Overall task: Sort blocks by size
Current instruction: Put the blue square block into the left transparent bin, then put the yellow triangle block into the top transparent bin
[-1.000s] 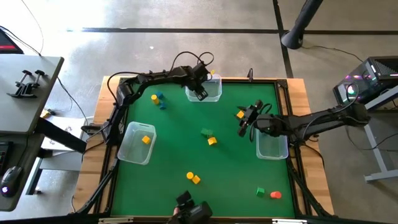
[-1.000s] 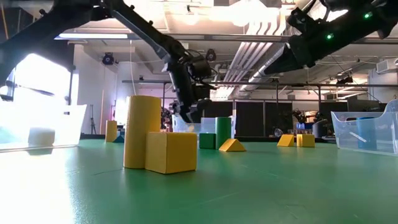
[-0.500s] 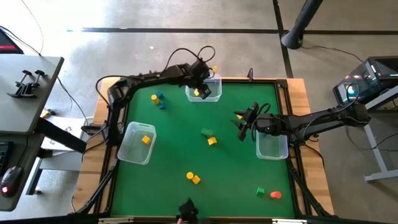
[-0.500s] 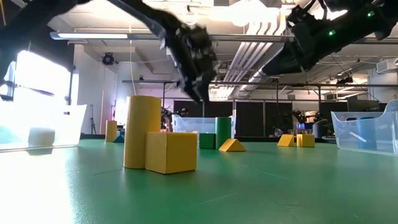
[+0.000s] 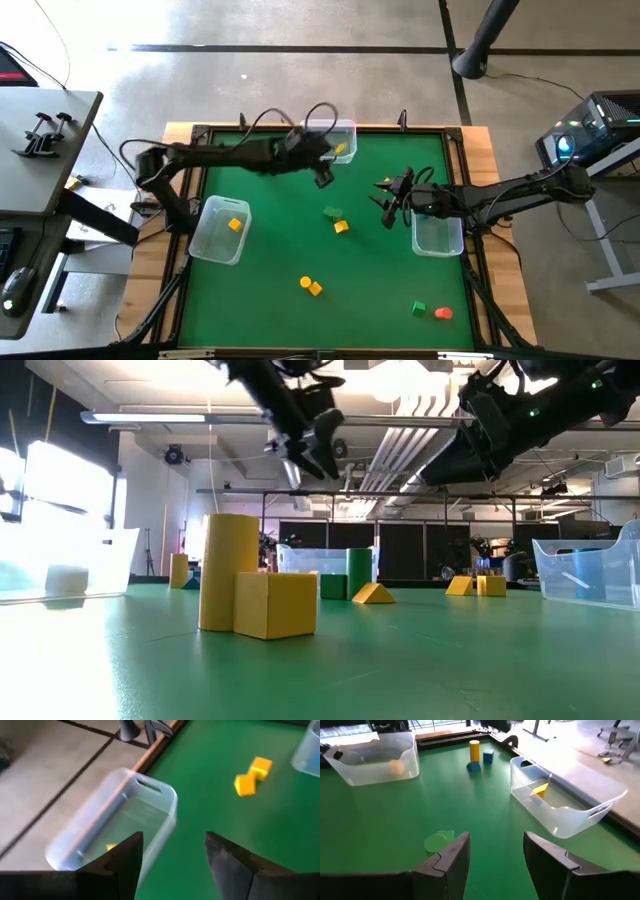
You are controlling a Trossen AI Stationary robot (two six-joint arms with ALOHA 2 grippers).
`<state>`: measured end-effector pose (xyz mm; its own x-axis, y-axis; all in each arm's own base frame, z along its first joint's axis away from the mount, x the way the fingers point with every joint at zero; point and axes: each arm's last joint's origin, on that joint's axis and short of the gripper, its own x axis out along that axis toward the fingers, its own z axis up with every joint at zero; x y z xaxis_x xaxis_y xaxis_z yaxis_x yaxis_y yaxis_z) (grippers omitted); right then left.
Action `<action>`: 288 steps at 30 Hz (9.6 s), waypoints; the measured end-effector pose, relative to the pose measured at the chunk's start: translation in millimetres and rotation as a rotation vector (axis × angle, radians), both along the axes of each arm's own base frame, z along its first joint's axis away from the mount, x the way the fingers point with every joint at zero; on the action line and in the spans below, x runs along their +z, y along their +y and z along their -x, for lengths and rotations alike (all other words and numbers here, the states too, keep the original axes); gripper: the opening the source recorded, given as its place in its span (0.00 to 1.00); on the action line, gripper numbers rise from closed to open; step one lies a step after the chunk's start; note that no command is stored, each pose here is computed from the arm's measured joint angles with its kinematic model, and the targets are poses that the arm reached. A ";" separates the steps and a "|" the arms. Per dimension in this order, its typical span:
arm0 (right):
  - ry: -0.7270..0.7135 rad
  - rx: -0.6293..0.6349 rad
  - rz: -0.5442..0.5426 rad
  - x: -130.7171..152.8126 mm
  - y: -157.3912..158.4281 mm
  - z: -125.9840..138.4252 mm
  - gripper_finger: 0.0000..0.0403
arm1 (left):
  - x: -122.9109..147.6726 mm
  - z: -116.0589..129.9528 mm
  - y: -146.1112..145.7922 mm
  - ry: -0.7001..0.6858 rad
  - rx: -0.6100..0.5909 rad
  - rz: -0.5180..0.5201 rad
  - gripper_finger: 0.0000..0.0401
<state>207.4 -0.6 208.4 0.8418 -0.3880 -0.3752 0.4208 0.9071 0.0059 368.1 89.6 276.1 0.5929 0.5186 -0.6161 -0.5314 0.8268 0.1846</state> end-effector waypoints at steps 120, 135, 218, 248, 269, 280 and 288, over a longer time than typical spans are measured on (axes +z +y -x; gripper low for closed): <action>-0.046 0.152 -0.030 -31.7 26.1 -38.5 0.44 | 9.6 75.1 -165.2 -0.155 0.018 -0.212 0.25; -0.057 0.159 -0.008 -29.9 25.5 -39.3 0.44 | -10.9 184.0 -180.4 0.241 0.644 0.313 0.26; 0.779 -0.152 -0.420 -66.1 -124.9 -6.2 0.62 | -73.7 90.3 -152.6 -0.377 -0.028 -0.094 0.57; 0.555 -0.043 -0.244 -1.6 -131.5 -55.1 0.07 | -90.0 77.8 -146.9 -0.378 0.004 -0.099 0.57; 0.499 -0.041 -0.130 3.2 -221.5 -148.2 0.00 | -90.2 77.9 -147.0 -0.375 0.004 -0.099 0.57; 0.563 -0.008 -0.212 -21.7 -238.4 -165.3 0.03 | -90.2 77.9 -147.0 -0.381 0.008 -0.092 0.57; 0.563 0.009 -0.170 2.2 -234.6 -156.5 0.26 | -90.2 78.2 -148.6 -0.395 0.015 -0.073 0.57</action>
<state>363.9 -235.3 210.6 0.4982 -0.2773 -0.8216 0.3935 0.9166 -0.0708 289.9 -59.0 185.8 0.7690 0.5628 -0.3032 -0.5850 0.8107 0.0212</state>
